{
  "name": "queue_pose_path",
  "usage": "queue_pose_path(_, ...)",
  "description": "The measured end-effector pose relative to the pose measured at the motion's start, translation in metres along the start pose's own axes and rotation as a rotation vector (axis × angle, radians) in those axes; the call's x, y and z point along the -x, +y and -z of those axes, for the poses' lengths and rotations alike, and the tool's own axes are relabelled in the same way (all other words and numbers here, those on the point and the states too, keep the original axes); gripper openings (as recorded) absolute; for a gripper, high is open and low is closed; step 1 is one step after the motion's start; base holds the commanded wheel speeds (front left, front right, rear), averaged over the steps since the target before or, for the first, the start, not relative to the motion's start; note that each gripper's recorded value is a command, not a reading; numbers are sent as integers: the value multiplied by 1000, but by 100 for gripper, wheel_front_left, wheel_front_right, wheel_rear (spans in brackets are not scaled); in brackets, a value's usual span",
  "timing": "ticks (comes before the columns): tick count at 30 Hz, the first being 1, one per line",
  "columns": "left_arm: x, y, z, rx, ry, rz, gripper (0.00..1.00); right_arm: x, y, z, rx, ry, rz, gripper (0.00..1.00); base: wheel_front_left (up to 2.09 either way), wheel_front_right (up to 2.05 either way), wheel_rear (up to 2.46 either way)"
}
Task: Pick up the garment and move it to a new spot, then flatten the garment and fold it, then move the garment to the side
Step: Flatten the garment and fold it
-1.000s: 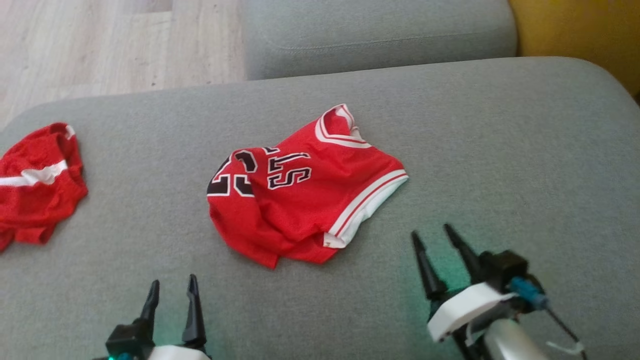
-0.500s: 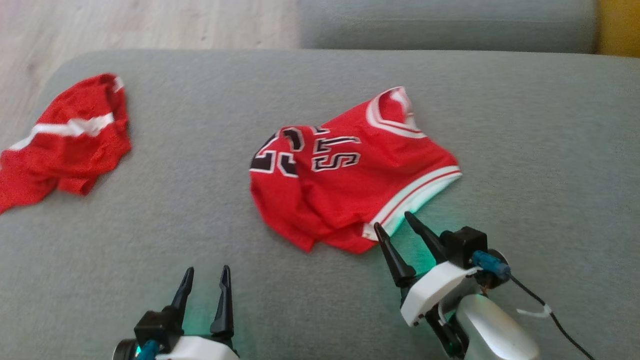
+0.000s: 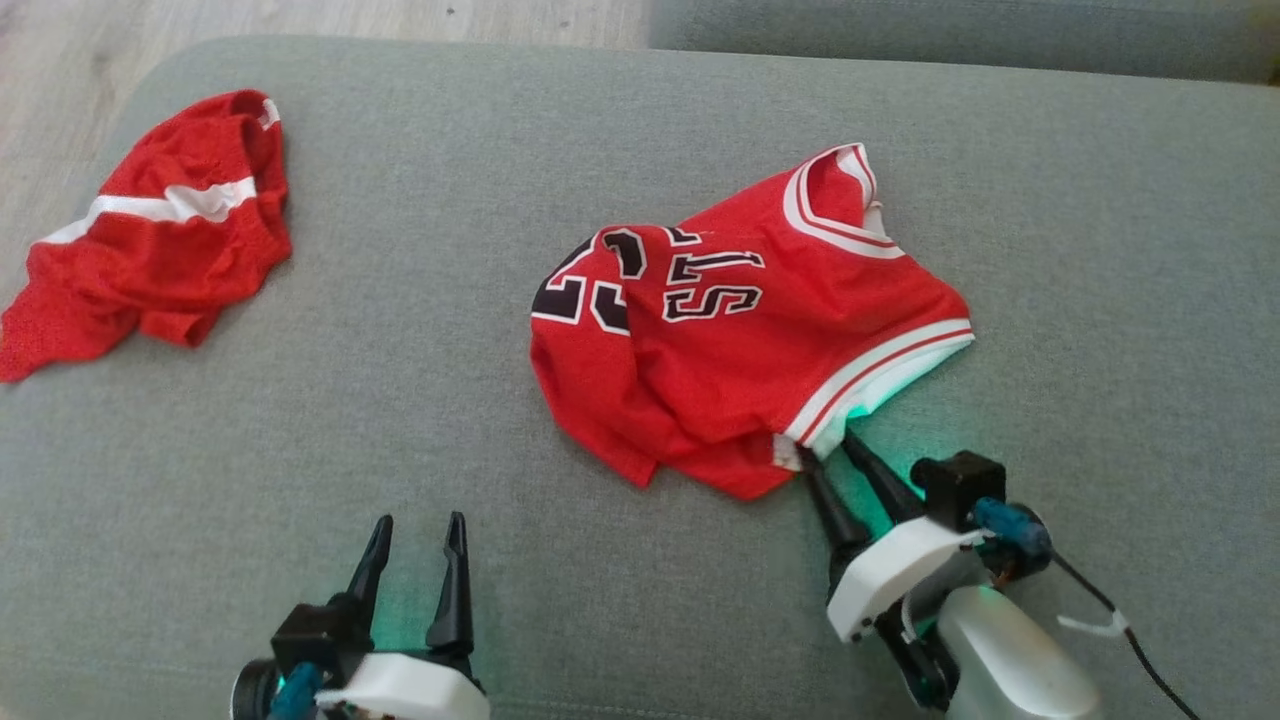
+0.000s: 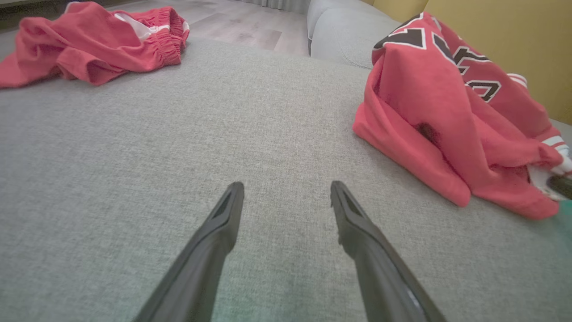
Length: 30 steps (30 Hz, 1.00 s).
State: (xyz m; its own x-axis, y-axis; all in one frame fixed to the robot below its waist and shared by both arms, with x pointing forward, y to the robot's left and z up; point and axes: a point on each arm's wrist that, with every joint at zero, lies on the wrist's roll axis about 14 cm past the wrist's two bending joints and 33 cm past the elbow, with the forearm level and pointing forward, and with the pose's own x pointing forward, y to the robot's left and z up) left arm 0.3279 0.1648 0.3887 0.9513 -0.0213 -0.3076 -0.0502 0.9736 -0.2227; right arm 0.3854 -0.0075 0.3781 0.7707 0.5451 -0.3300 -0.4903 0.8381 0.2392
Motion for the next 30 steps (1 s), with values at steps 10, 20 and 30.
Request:
queue_pose_path(10, -9, -15, -13, 6, -38, 47, 100, 16, -42, -39, 7, -138, 140, 0, 0, 0, 0)
queue_pose_path(20, -9, -41, -24, 8, -72, 122, 100, 35, -80, -181, 308, -446, 265, 0, 0, 0, 0)
queue_pose_path(30, 1, -45, -15, 15, -51, 134, 100, 67, -68, -263, 349, -681, 270, 0, 0, 0, 0)
